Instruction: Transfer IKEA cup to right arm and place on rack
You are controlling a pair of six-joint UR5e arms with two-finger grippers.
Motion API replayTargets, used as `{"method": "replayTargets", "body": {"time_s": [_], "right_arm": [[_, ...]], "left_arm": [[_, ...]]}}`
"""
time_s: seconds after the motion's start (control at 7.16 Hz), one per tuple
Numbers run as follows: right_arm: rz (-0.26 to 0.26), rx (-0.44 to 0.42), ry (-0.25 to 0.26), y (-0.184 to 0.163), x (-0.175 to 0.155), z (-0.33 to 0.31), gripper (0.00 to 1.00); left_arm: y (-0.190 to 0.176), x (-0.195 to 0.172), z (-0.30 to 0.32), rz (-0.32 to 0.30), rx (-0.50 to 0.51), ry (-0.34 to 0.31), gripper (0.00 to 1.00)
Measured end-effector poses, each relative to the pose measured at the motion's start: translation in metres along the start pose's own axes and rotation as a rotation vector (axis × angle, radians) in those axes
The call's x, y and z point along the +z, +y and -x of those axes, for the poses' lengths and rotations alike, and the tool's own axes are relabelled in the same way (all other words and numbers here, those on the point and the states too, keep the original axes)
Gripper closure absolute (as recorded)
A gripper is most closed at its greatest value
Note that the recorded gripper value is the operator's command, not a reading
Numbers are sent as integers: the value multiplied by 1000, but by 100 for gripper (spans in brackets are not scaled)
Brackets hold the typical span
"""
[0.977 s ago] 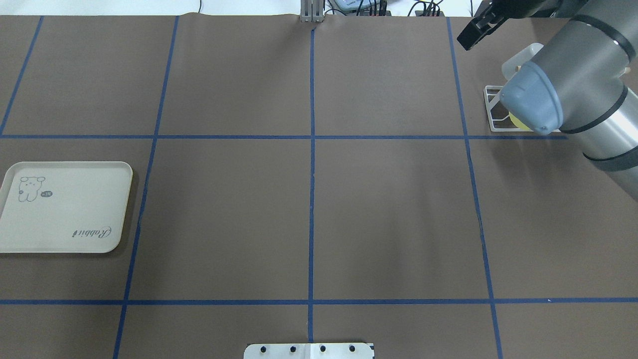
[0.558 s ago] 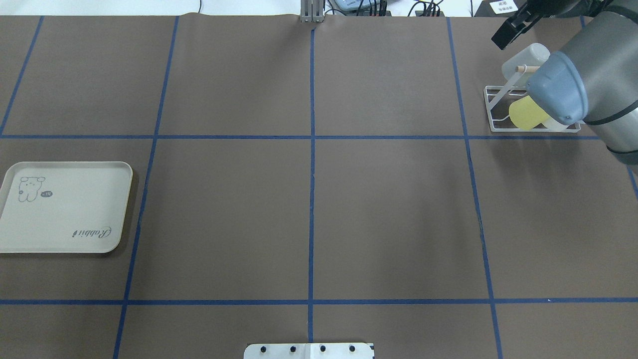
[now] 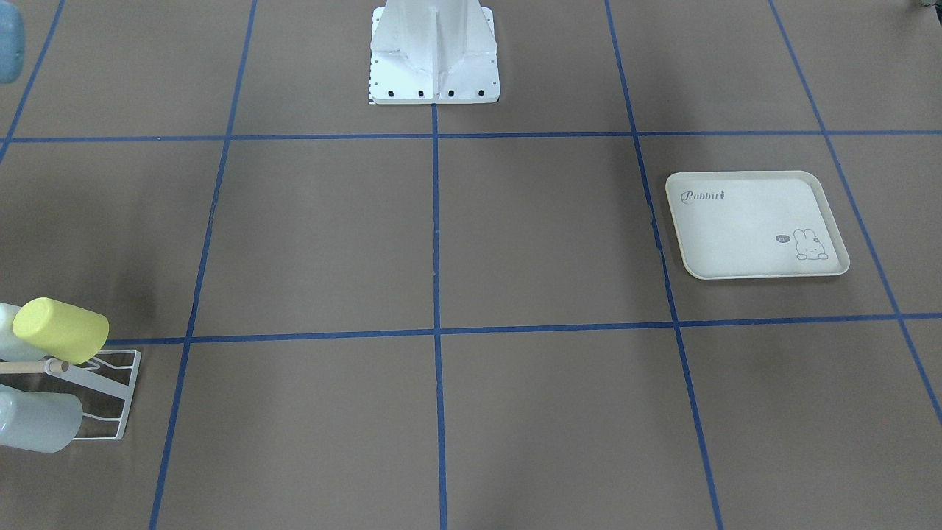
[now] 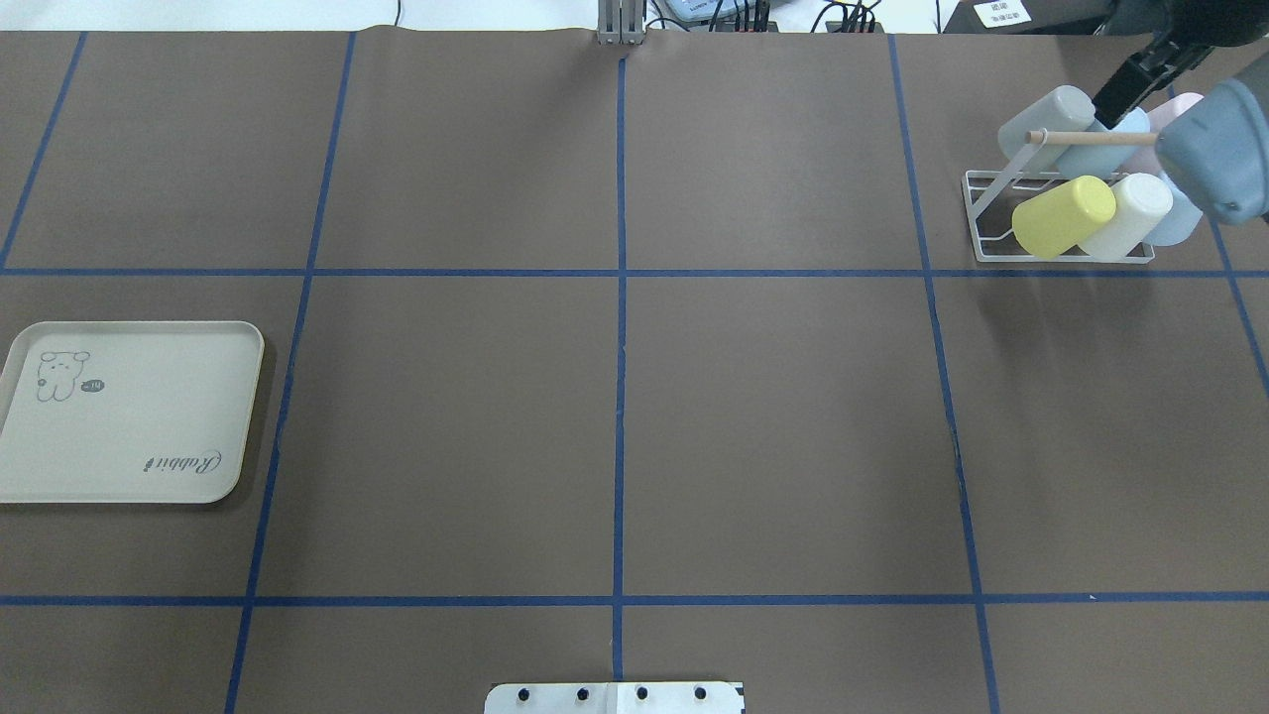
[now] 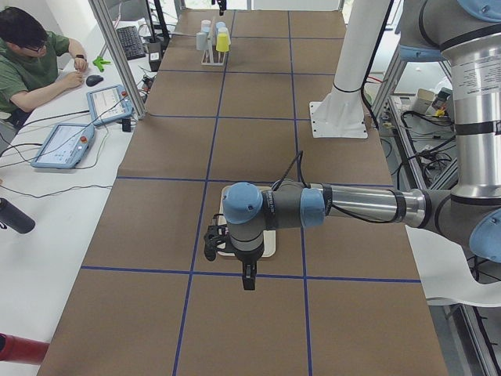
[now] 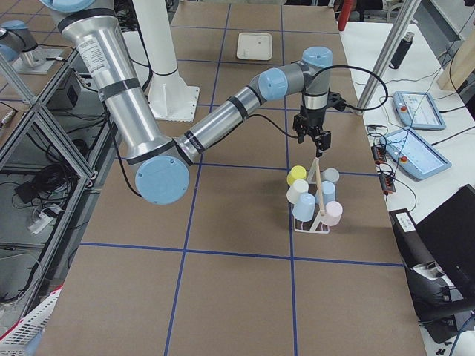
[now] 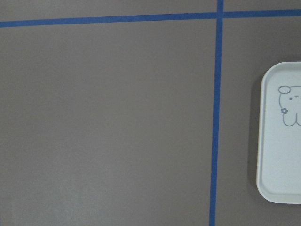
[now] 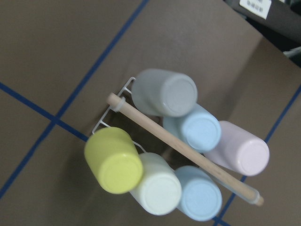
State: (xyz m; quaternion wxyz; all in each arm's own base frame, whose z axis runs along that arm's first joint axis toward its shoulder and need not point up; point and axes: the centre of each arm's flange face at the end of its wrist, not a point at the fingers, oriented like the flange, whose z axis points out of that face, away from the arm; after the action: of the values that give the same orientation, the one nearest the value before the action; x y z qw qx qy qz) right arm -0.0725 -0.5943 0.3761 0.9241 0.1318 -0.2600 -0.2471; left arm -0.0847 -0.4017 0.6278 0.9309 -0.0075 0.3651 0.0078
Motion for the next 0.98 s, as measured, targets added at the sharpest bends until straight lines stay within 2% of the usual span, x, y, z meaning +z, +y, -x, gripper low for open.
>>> {"method": "replayTargets", "body": {"time_s": [0.14, 0.28, 0.42, 0.7, 0.98], "right_arm": [[14, 60, -42, 42, 7, -38, 0], [27, 129, -89, 90, 23, -68, 0], [41, 173, -116, 135, 46, -86, 0], [73, 241, -139, 216, 87, -102, 0], [105, 296, -138, 265, 104, -109, 0]], "left_arm": [[-3, -4, -5, -26, 19, 7, 0], [-5, -6, -8, -41, 36, 8, 0], [-6, -8, -10, -48, 45, 10, 0], [-4, -2, -5, -40, 38, 12, 0], [-1, 2, -2, -31, 28, 10, 0]]}}
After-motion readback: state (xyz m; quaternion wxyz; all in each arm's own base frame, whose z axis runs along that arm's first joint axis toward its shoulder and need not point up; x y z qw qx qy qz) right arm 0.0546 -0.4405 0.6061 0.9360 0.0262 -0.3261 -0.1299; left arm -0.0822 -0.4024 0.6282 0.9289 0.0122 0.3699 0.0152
